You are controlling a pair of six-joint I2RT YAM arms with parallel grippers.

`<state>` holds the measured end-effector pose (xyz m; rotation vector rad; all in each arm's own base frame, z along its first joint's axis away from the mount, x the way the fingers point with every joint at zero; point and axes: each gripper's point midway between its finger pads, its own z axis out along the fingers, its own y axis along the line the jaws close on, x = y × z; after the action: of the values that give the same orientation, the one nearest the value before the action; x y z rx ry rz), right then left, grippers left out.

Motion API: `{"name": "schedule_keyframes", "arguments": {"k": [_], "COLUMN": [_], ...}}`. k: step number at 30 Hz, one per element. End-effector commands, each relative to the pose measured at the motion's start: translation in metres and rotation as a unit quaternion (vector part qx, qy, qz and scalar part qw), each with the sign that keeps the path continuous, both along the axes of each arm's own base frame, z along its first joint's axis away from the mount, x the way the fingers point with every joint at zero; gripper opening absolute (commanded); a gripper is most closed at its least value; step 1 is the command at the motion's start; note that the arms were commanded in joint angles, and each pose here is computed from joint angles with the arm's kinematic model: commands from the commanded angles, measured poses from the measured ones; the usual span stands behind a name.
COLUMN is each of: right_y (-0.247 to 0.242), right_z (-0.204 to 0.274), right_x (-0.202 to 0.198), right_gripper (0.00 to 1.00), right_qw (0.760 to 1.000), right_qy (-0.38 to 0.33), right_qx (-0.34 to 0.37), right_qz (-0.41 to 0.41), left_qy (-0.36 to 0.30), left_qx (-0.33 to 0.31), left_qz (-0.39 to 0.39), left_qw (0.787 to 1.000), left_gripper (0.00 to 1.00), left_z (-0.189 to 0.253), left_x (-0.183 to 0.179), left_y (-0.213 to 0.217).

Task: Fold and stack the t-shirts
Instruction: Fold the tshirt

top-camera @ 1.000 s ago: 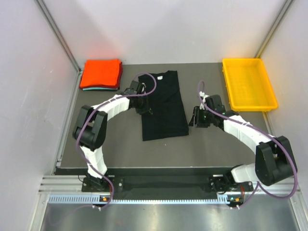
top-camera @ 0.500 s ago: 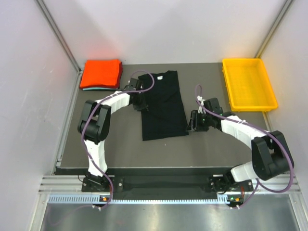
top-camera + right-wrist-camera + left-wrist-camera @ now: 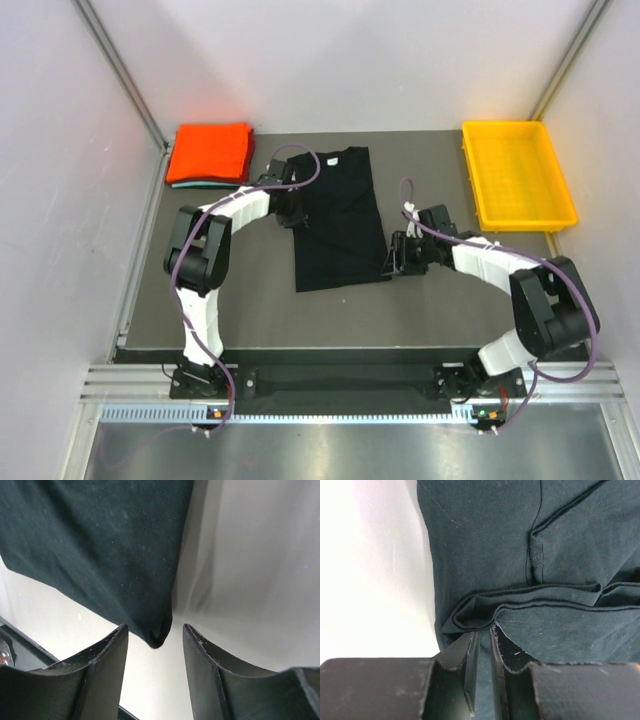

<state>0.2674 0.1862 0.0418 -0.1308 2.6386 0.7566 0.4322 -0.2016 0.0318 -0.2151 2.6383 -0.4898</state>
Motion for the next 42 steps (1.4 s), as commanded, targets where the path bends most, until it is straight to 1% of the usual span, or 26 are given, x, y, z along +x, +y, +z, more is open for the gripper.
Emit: {"name": "schedule_keyframes", "arguments": {"k": [1, 5, 7, 8, 10, 11, 12, 13, 15, 16, 17, 18, 19, 22, 25, 26, 28, 29, 30, 31, 32, 34, 35, 37, 39, 42], "right_y": [0.012, 0.014, 0.018, 0.018, 0.018, 0.017, 0.012, 0.011, 0.008, 0.008, 0.007, 0.008, 0.009, 0.011, 0.013, 0.012, 0.005, 0.002, -0.001, -0.001, -0.001, 0.003, 0.002, 0.008, 0.007, 0.011], "right_z": [0.008, 0.001, -0.004, -0.006, -0.009, -0.008, -0.011, -0.009, -0.01, -0.01, -0.008, -0.006, -0.005, -0.001, -0.002, -0.001, -0.004, -0.004, -0.005, -0.003, -0.001, 0.001, -0.001, 0.0, -0.008, -0.011], "right_x": [0.014, 0.01, 0.005, 0.003, -0.007, -0.013, -0.015, -0.016, -0.022, -0.024, -0.028, -0.028, -0.029, -0.033, -0.038, -0.038, -0.038, -0.037, -0.037, -0.037, -0.037, -0.037, -0.042, -0.041, -0.048, -0.047], "right_gripper": [0.48, 0.45, 0.39, 0.28, 0.15, 0.05, 0.01, 0.0, 0.0, 0.0, 0.0, 0.01, 0.01, 0.05, 0.13, 0.24, 0.32, 0.39, 0.42, 0.44, 0.46, 0.48, 0.51, 0.52, 0.53, 0.52], "right_qw": [0.999, 0.999, 0.999, 0.999, 0.999, 0.999, 0.999, 0.999, 0.999, 0.999, 0.999, 0.998, 0.998, 0.997, 0.997, 0.996, 0.995, 0.994, 0.991, 0.99, 0.986, 0.983, 0.981, 0.975, 0.972, 0.971], "right_qy": [-0.028, -0.02, -0.009, -0.005, 0.009, 0.007, 0.008, 0.009, 0.013, 0.015, 0.013, 0.012, 0.011, 0.009, 0.017, 0.018, 0.027, 0.027, 0.032, 0.033, 0.036, 0.037, 0.042, 0.047, 0.062, 0.061], "right_qx": [0.024, 0.034, 0.05, 0.052, 0.053, 0.053, 0.042, 0.04, 0.033, 0.032, 0.036, 0.04, 0.044, 0.051, 0.053, 0.051, 0.035, 0.032, 0.028, 0.032, 0.045, 0.068, 0.076, 0.105, 0.109, 0.119], "right_qz": [0.014, 0.011, 0.01, 0.007, 0.003, 0.003, -0.008, -0.016, -0.026, -0.031, -0.034, -0.04, -0.042, -0.052, -0.061, -0.065, -0.092, -0.104, -0.124, -0.135, -0.156, -0.169, -0.176, -0.192, -0.2, -0.199], "left_qy": [0.001, 0.003, 0.008, 0.013, 0.016, 0.018, 0.015, 0.007, 0.008, 0.007, 0.007, 0.004, -0.013, -0.021, -0.009, -0.008, -0.003, 0.0, 0.005, -0.007, 0.016, 0.007, 0.019, 0.02, 0.028, 0.044], "left_qx": [0.028, 0.033, 0.033, 0.03, 0.007, 0.007, 0.007, 0.013, 0.02, 0.016, -0.006, -0.014, -0.023, -0.002, 0.011, 0.011, -0.011, -0.028, -0.045, -0.07, -0.079, -0.104, -0.107, -0.124, -0.128, -0.125], "left_qz": [0.017, 0.02, 0.02, 0.021, 0.015, 0.017, 0.018, 0.022, 0.014, 0.006, -0.011, -0.019, -0.023, -0.011, -0.008, -0.008, -0.01, -0.015, -0.008, -0.011, 0.0, 0.008, 0.015, 0.03, 0.037, 0.042], "left_qw": [0.999, 0.999, 0.999, 0.999, 1.0, 1.0, 1.0, 1.0, 1.0, 1.0, 1.0, 1.0, 0.999, 1.0, 1.0, 1.0, 1.0, 0.999, 0.999, 0.997, 0.997, 0.995, 0.994, 0.992, 0.991, 0.99], "left_gripper": [0.2, 0.2, 0.2, 0.2, 0.21, 0.22, 0.22, 0.23, 0.28, 0.31, 0.35, 0.37, 0.41, 0.45, 0.46, 0.46, 0.47, 0.47, 0.47, 0.47, 0.47, 0.48, 0.48, 0.5, 0.51, 0.51], "left_z": [-0.011, -0.012, -0.012, -0.013, -0.011, -0.01, -0.009, -0.001, 0.005, 0.011, 0.026, 0.035, 0.054, 0.075, 0.079, 0.08, 0.077, 0.075, 0.073, 0.079, 0.064, 0.064, 0.052, 0.05, 0.039, 0.028], "left_x": [0.008, 0.006, 0.002, -0.003, -0.01, -0.019, -0.022, -0.024, -0.03, -0.032, -0.038, -0.041, -0.043, -0.063, -0.087, -0.101, -0.123, -0.13, -0.137, -0.139, -0.153, -0.158, -0.168, -0.176, -0.184, -0.193], "left_y": [0.019, 0.022, 0.023, 0.023, 0.017, 0.02, 0.021, 0.025, 0.029, 0.027, 0.02, 0.017, 0.014, 0.026, 0.033, 0.037, 0.036, 0.032, 0.029, 0.023, 0.024, 0.021, 0.022, 0.02, 0.019, 0.017]}}
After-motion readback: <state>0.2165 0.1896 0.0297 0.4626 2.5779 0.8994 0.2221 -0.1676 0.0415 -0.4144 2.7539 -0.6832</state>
